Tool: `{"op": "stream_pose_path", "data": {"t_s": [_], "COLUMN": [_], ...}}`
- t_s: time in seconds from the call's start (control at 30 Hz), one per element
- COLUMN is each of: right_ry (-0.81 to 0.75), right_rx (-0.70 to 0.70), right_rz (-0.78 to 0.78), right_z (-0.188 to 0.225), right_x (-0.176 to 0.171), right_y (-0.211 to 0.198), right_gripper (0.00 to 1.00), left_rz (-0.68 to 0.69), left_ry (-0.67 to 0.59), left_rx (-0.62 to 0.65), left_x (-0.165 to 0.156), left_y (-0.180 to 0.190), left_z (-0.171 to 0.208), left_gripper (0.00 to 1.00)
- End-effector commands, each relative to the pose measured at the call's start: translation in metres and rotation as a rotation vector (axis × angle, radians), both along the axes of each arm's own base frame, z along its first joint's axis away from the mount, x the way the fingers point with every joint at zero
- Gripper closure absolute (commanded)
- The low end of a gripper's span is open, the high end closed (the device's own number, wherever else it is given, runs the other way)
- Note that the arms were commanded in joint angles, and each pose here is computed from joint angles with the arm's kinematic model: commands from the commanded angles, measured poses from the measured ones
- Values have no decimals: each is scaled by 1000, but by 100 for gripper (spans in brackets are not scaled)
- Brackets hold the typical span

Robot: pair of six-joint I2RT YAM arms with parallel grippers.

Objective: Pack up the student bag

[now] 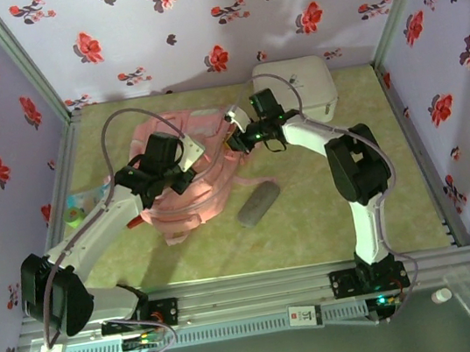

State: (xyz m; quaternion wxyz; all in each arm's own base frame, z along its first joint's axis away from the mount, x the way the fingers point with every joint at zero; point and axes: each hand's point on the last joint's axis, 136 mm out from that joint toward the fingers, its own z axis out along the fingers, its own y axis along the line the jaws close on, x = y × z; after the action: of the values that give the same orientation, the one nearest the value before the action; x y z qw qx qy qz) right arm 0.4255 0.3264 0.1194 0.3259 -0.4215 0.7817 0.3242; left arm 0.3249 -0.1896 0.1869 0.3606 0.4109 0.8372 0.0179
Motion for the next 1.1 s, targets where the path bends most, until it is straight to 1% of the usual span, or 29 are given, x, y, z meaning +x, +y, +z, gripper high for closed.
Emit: {"op": "stream_pose_path", "data": {"t_s": [0.0, 0.07, 0.2, 0.33, 0.53, 0.8, 1.07], "right_ry": [-44, -52, -67, -41, -3, 64, 160], "right_rx": [-14, -19, -31, -28, -25, -7, 73], "right_rz": [-9, -16, -15, 11, 24, 28, -7], "right_z": [12, 18, 29, 34, 37, 38, 34], "right_x": [2, 1, -7, -21, -46, -82, -110], "right_y": [-5, -10, -18, -20, -24, -11, 11], "right_gripper": [97, 100, 100, 100, 100, 100, 100], "left_rz": [15, 17, 24, 37, 82, 125, 160], "left_ry": [-99, -96, -88, -91, -87, -74, -53], "left_rx": [-114, -115, -119, -136, -198, -267, -313], "left_x": [14, 16, 20, 25, 35, 49, 60], "left_y": [-10, -11, -14, -18, -25, -37, -47], "left_z": [41, 40, 35, 34, 29, 20, 13], "left_gripper": [99, 99, 99, 99, 99, 100, 100]}}
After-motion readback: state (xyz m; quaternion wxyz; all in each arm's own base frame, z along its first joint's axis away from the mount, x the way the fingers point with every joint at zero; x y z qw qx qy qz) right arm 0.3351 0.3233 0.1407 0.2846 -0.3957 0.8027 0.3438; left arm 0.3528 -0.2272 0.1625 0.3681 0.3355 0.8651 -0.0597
